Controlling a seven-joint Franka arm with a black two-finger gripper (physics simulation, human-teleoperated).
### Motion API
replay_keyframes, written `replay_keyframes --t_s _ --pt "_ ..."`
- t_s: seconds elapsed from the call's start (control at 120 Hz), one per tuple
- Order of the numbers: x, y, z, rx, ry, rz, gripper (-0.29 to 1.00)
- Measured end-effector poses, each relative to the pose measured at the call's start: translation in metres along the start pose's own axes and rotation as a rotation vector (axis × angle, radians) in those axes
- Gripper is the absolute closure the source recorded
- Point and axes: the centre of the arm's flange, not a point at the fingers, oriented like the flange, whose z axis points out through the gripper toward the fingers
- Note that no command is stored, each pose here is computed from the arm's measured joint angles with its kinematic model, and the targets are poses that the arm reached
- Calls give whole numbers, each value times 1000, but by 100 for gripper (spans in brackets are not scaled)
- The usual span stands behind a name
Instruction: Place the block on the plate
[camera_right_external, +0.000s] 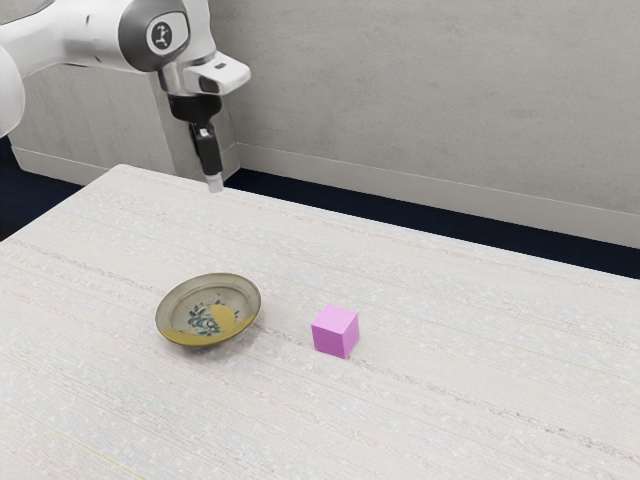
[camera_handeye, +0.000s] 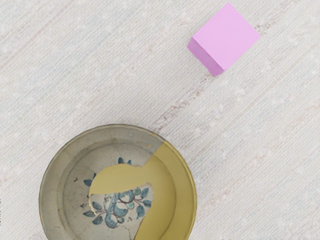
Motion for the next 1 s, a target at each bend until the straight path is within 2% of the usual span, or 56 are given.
replay_keyframes --t_s 0.267,0.55,1.0 --pt "1 2 2 1 -5 65 0" --pt "50 41 78 -70 -77 252 0" --pt "123 95 161 -4 -57 689 0"
